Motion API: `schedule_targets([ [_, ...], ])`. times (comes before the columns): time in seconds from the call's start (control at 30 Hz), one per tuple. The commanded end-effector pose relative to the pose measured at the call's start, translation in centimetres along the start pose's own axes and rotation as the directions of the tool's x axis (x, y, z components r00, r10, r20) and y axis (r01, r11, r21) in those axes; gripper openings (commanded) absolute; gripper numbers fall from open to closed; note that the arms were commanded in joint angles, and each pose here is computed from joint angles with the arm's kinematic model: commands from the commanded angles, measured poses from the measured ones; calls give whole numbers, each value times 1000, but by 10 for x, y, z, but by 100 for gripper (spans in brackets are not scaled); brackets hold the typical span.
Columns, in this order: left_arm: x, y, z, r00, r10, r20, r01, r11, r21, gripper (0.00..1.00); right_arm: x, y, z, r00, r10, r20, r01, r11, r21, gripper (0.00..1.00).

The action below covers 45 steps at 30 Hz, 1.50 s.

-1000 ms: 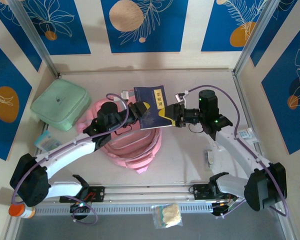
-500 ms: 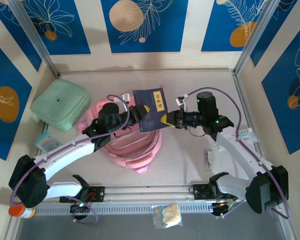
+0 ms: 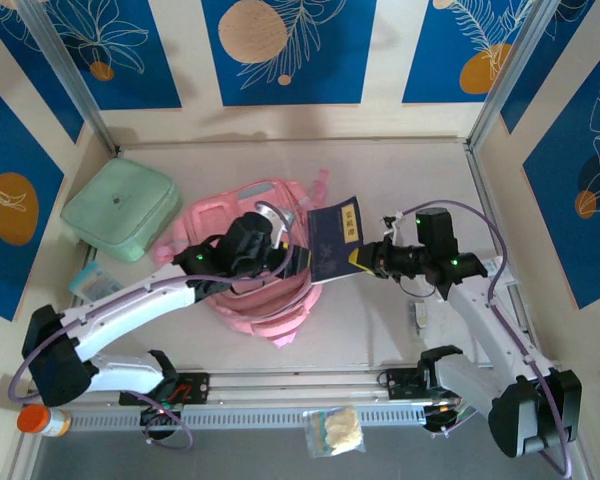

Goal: Pack books, pencil case, and school supplies into a backpack

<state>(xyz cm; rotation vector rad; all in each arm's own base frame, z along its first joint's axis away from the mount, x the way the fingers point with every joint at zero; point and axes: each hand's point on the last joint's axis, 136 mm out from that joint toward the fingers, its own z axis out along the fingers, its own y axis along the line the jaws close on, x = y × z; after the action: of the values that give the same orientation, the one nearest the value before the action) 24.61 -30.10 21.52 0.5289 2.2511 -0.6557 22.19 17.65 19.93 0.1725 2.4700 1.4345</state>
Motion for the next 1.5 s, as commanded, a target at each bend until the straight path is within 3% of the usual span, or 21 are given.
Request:
schedule_targets([
  [0.0, 42, 24, 9, 939, 278, -202, -306, 944, -126, 62, 11, -12, -9, 1000, -3, -6, 3, 1000, 21, 4],
  [0.13, 56, 28, 19, 881, 385, -276, -434, 889, -144, 66, 17, -28, -14, 999, 37, 9, -37, 999, 37, 4],
  [0.3, 68, 29, 34, 841, 447, -304, -501, 857, -124, 70, 21, -42, -20, 998, 59, 38, -61, 996, 66, 4],
  [0.73, 72, 59, 64, 770, 481, -419, -608, 753, -253, 71, 17, -48, -19, 994, 90, 59, -92, 995, 39, 4],
  [0.9, 68, 68, 67, 777, 473, -415, -609, 733, -304, 60, 17, -50, -19, 993, 98, 61, -101, 994, 42, 4],
  [1.13, 69, 64, 71, 793, 469, -388, -584, 767, -267, 20, 16, -49, -21, 994, 91, 65, -94, 995, 44, 4],
  [1.4, 43, 56, 47, 816, 483, -319, -568, 774, -280, 0, 17, -43, -25, 995, 84, 53, -86, 996, 37, 4],
  [1.47, 33, 56, 38, 826, 478, -298, -556, 777, -296, 0, 17, -39, -24, 996, 82, 42, -83, 996, 18, 5],
])
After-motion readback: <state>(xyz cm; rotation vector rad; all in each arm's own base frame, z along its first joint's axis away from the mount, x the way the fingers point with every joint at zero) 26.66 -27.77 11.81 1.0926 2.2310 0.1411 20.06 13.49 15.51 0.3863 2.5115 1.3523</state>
